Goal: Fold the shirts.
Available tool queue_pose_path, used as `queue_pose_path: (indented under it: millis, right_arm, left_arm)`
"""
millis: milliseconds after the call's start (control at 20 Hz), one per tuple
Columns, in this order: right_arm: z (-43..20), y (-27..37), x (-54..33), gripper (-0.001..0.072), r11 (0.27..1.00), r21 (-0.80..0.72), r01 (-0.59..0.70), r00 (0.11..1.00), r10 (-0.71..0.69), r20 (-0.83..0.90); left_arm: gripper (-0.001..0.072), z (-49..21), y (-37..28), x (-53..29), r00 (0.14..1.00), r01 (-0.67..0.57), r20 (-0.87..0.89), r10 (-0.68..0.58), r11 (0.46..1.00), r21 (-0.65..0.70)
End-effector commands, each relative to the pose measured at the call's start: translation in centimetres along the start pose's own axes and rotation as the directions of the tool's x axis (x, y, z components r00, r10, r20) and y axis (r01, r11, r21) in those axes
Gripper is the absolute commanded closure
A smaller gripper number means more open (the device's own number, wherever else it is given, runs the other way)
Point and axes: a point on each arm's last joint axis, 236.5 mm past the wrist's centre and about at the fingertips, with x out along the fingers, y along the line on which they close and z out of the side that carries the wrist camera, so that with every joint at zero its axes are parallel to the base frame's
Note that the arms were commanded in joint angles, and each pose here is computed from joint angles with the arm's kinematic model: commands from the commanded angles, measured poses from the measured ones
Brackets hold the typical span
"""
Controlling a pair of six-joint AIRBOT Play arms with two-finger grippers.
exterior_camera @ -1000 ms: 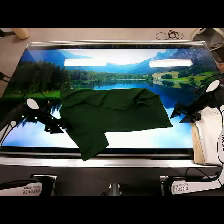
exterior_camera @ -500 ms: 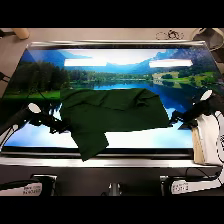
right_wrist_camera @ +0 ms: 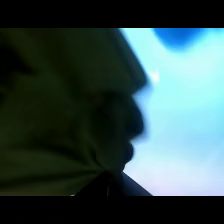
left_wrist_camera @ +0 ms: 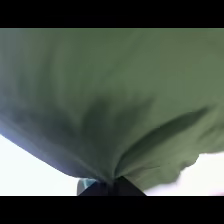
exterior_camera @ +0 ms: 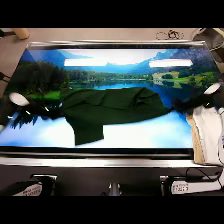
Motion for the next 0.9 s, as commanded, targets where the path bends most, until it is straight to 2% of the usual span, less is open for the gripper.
queue_pose_path:
  millis: [0, 50, 100, 200, 250, 300, 350, 400, 500, 700, 800, 850]
  right_arm:
    - [6.4, 10.2, -18.2, 0.0692, 0.965, -0.256, 0.049, 0.883, 0.078, 0.463]
    - [5.9, 14.0, -25.7, 0.0692, 0.945, -0.311, 0.105, 0.782, 0.115, 0.613]
    - [3.8, 18.0, -33.4, 0.0691, 0.915, -0.36, 0.181, 0.641, 0.168, 0.749]
    - [-2.9, 23.7, -45.4, 0.0691, 0.868, -0.378, 0.321, 0.334, 0.269, 0.903]
    - [-6.2, 24.8, -48.9, 0.0691, 0.856, -0.351, 0.378, 0.229, 0.281, 0.932]
    - [-9.0, 25.0, -51.1, 0.069, 0.861, -0.308, 0.405, 0.157, 0.266, 0.951]
    - [-10.7, 24.6, -52.2, 0.069, 0.875, -0.267, 0.404, 0.121, 0.238, 0.964]
    - [-12.0, 24.3, -52.7, 0.069, 0.883, -0.242, 0.402, 0.104, 0.218, 0.97]
    - [-12.6, 23.3, -52.2, 0.0691, 0.878, -0.211, 0.429, 0.127, 0.173, 0.977]
    - [-10.4, 20.5, -48.6, 0.0691, 0.88, -0.188, 0.436, 0.271, 0.07, 0.96]
    - [-8.4, 19.0, -45.9, 0.0691, 0.885, -0.191, 0.424, 0.369, 0.023, 0.929]
    - [-7.0, 17.4, -43.0, 0.0691, 0.891, -0.194, 0.411, 0.474, -0.027, 0.88]
  left_arm:
    - [0.0676, 8.7, -9.9, -20.5, 0.843, -0.1, 0.534, -0.066, 0.956, 0.275]
    - [0.0676, 9.2, -14.0, -29.5, 0.697, -0.166, 0.705, -0.133, 0.926, 0.338]
    - [0.0675, 7.8, -18.3, -39.2, 0.492, -0.243, 0.842, -0.222, 0.893, 0.378]
    - [0.0675, 0.8, -24.4, -53.5, 0.118, -0.323, 0.912, -0.394, 0.853, 0.41]
    - [0.0676, -2.6, -25.9, -57.2, 0.011, -0.336, 0.898, -0.441, 0.844, 0.418]
    - [0.0676, -5.4, -26.4, -59.0, -0.041, -0.333, 0.886, -0.462, 0.842, 0.424]
    - [0.0676, -6.6, -25.9, -59.2, -0.042, -0.326, 0.894, -0.446, 0.852, 0.41]
    - [0.0676, -6.8, -24.9, -58.3, -0.006, -0.309, 0.914, -0.405, 0.87, 0.384]
    - [0.0676, -5.7, -21.9, -55.7, 0.099, -0.307, 0.954, -0.282, 0.904, 0.299]
    - [0.0677, -2.7, -19.5, -52.1, 0.222, -0.345, 0.958, -0.181, 0.905, 0.25]
    - [0.0676, 0.1, -17.7, -48.0, 0.361, -0.349, 0.926, -0.106, 0.906, 0.24]
    - [0.0676, 1.6, -16.5, -45.3, 0.448, -0.353, 0.892, -0.058, 0.905, 0.236]
